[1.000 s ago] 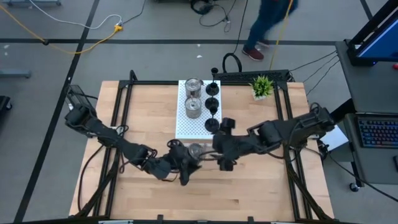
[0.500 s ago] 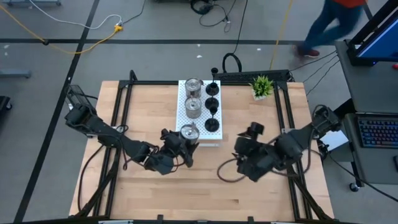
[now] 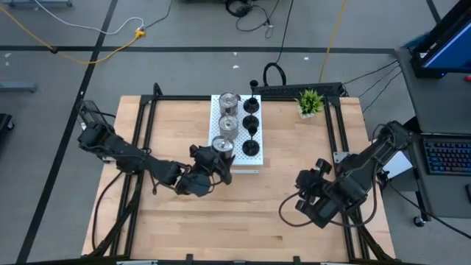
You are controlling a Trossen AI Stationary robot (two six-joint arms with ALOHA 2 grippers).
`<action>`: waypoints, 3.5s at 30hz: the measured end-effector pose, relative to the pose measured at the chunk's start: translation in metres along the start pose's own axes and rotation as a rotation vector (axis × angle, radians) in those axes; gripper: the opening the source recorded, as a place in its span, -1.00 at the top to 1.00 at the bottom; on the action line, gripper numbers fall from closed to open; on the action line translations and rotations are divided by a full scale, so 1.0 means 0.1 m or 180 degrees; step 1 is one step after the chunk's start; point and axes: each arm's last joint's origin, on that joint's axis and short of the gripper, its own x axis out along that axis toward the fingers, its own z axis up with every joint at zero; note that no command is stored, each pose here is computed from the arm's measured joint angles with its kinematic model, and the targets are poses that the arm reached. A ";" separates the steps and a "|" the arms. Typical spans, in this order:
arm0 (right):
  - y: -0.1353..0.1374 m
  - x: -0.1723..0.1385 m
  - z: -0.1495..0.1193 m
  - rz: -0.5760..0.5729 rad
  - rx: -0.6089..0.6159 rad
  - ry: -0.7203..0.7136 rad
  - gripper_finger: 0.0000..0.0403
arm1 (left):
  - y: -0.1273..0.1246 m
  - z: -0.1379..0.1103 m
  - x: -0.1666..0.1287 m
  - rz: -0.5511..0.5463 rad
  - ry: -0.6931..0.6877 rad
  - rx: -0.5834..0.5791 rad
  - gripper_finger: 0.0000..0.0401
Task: Pick & Place candle stick holders
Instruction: Put the silver scented candle on the shelf aligned with the other silver scented candle
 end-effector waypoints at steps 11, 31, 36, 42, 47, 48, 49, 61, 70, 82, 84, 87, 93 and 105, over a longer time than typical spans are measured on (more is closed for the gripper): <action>-0.13 0.06 -0.09 0.0192 -0.0091 -0.0036 0.96 | -0.01 -0.31 0.20 0.0414 -0.0111 -0.0170 -0.75; -0.19 0.10 -0.04 0.0124 -0.0158 -0.0017 0.99 | -0.09 -0.66 0.58 0.0667 -0.0319 -0.0303 -0.76; -0.19 0.10 -0.04 0.0120 -0.0200 -0.0016 0.99 | -0.07 -0.65 0.66 0.0558 -0.0208 -0.0323 -0.82; -0.20 0.11 -0.02 0.0102 -0.0202 -0.0013 0.99 | -0.05 -0.64 0.70 0.0499 -0.0138 -0.0274 -0.77; -0.20 0.11 -0.02 0.0103 -0.0222 -0.0015 1.00 | -0.05 -0.65 0.70 0.0468 -0.0069 -0.0146 -0.90; -0.20 0.11 -0.02 0.0104 -0.0223 -0.0015 1.00 | -0.04 -0.66 0.70 0.0477 -0.0063 -0.0127 -0.93; -0.20 0.11 -0.02 0.0103 -0.0223 -0.0015 0.99 | -0.04 -0.67 0.70 0.0482 -0.0050 -0.0098 -0.96; -0.20 0.11 -0.02 0.0103 -0.0226 -0.0014 1.00 | -0.04 -0.68 0.66 0.0645 -0.0145 0.0028 -0.88; -0.20 0.11 -0.02 0.0105 -0.0350 -0.0017 1.00 | -0.05 -0.68 0.64 0.0653 -0.0175 0.0027 -0.93; -0.20 0.11 -0.02 0.0117 -0.0345 -0.0024 0.99 | -0.04 -0.58 0.62 0.0602 -0.0152 0.0174 -0.89; -0.20 0.11 -0.02 0.0118 -0.0345 -0.0025 1.00 | -0.03 -0.57 0.61 0.0580 -0.0112 0.0221 -0.91; -0.19 0.11 -0.02 0.0123 -0.0343 -0.0026 1.00 | -0.02 -0.53 0.59 0.0564 -0.0111 0.0213 -0.93; -0.19 0.11 -0.02 0.0126 -0.0339 -0.0029 1.00 | -0.01 -0.38 0.55 0.0572 -0.0165 0.0258 -0.91; -0.18 0.11 -0.02 0.0146 -0.0327 -0.0039 1.00 | 0.06 -0.09 0.52 0.0580 -0.0253 0.0396 -0.89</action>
